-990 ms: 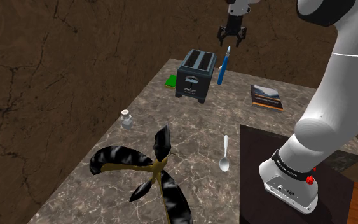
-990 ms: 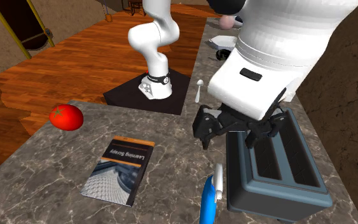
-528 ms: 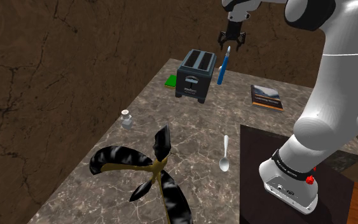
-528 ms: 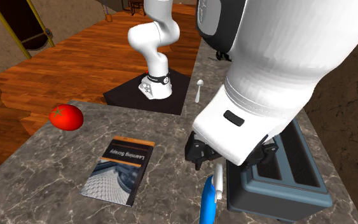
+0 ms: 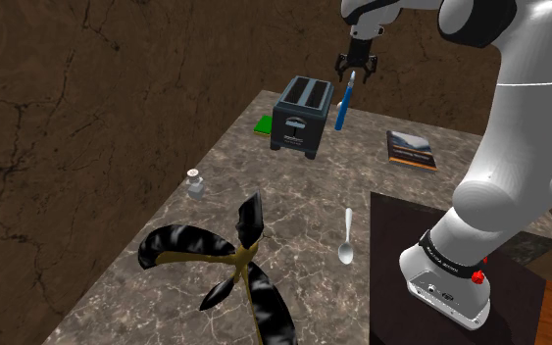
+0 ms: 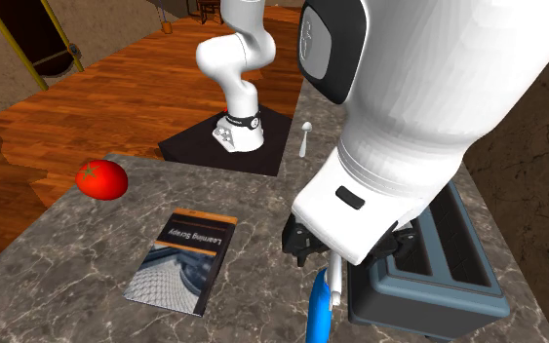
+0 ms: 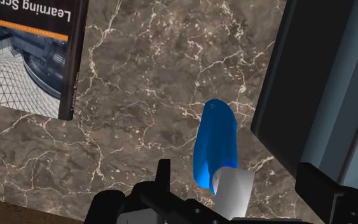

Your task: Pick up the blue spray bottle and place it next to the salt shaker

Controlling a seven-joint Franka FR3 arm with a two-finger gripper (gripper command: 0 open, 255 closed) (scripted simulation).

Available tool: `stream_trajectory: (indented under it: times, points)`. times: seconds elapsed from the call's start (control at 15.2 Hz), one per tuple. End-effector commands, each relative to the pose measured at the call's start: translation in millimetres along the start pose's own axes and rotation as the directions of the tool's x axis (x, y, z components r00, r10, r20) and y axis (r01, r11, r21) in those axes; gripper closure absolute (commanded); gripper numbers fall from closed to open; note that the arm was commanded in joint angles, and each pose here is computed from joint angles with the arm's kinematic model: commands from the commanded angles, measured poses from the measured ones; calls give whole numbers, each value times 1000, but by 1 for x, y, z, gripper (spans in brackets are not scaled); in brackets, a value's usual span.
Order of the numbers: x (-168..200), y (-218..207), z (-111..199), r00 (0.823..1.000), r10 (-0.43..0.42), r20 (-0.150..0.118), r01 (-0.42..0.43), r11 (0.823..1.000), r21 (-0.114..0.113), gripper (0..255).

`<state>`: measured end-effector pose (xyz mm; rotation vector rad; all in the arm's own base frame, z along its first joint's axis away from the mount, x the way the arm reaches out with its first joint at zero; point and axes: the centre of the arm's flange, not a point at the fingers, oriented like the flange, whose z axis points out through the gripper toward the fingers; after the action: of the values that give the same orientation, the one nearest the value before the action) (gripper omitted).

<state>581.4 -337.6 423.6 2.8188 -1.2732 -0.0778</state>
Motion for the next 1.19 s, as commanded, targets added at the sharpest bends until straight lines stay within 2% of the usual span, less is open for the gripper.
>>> stream_trajectory:
  times: [0.0, 0.07, 0.13, 0.73, 1.12]
  points:
    - [0, 0, 0, 1000, 0, 0, 0, 1000, 0, 0]
    - [0, 0, 0, 1000, 0, 0, 0, 1000, 0, 0]
    - [0, 0, 0, 1000, 0, 0, 0, 1000, 0, 255]
    - [0, 0, 0, 1000, 0, 0, 0, 1000, 0, 255]
    - [-1, 2, -31, 1000, 0, 0, 0, 1000, 0, 255]
